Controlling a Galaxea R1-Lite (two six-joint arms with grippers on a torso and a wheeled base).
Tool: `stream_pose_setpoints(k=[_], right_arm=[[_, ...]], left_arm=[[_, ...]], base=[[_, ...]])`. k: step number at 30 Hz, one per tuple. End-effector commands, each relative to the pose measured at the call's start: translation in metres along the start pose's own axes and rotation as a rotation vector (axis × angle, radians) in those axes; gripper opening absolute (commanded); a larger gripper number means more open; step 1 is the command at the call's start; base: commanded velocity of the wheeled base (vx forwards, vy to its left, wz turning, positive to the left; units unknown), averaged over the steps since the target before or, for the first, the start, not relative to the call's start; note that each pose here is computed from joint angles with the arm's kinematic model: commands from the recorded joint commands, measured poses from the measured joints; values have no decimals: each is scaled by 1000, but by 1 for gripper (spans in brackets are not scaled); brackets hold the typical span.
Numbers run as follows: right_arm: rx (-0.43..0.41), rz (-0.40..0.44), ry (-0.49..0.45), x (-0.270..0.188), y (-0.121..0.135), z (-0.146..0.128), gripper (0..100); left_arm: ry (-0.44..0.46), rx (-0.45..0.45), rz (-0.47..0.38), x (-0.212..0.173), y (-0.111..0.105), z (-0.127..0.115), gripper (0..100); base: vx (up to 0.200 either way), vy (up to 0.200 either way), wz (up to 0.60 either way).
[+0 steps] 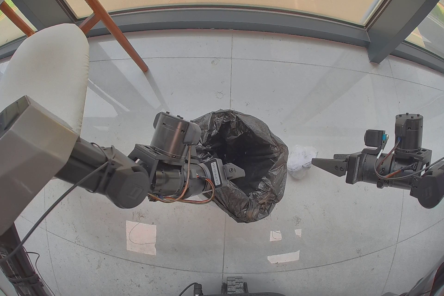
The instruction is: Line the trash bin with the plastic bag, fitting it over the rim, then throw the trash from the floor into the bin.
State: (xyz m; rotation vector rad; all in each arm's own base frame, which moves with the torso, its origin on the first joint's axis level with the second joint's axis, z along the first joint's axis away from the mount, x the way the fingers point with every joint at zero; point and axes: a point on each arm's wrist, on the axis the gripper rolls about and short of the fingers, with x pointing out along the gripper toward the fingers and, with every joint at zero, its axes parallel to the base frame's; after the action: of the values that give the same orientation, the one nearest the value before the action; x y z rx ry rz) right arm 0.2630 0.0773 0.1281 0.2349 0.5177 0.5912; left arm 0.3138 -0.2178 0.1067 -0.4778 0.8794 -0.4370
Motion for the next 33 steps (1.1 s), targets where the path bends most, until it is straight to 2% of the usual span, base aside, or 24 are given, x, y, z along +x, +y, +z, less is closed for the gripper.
stream_pose_setpoints(k=[1, 7, 8, 11, 16, 20, 24, 28, 33], right_arm=[[0, 1, 2, 0, 0, -1, 100], [0, -1, 2, 1, 0, 0, 100], [0, 2, 3, 1, 0, -1, 100], [-1, 0, -1, 0, 0, 0, 100], [1, 1, 0, 0, 0, 0, 100], [2, 1, 2, 0, 0, -1, 100], [3, 0, 5, 1, 0, -1, 100], [3, 0, 4, 1, 0, -1, 100], [3, 0, 5, 1, 0, -1, 100]], left_arm=[[33, -7, 34, 18, 6, -4, 100], [42, -17, 71, 33, 11, -6, 100], [36, -29, 76, 37, 12, -5, 0], [9, -70, 68, 43, 7, 2, 0], [8, -78, 71, 39, 4, 5, 0], [3, -72, 73, 7, -9, 14, 0], [46, -79, 114, -16, -12, 14, 0], [52, -91, 133, -34, -12, 18, 0], [153, -105, 226, -42, 3, -1, 0]], base=[[0, 0, 0], [0, 0, 0], [0, 0, 0], [0, 0, 0], [0, 0, 0], [0, 0, 0], [0, 0, 0], [0, 0, 0], [0, 0, 0]])
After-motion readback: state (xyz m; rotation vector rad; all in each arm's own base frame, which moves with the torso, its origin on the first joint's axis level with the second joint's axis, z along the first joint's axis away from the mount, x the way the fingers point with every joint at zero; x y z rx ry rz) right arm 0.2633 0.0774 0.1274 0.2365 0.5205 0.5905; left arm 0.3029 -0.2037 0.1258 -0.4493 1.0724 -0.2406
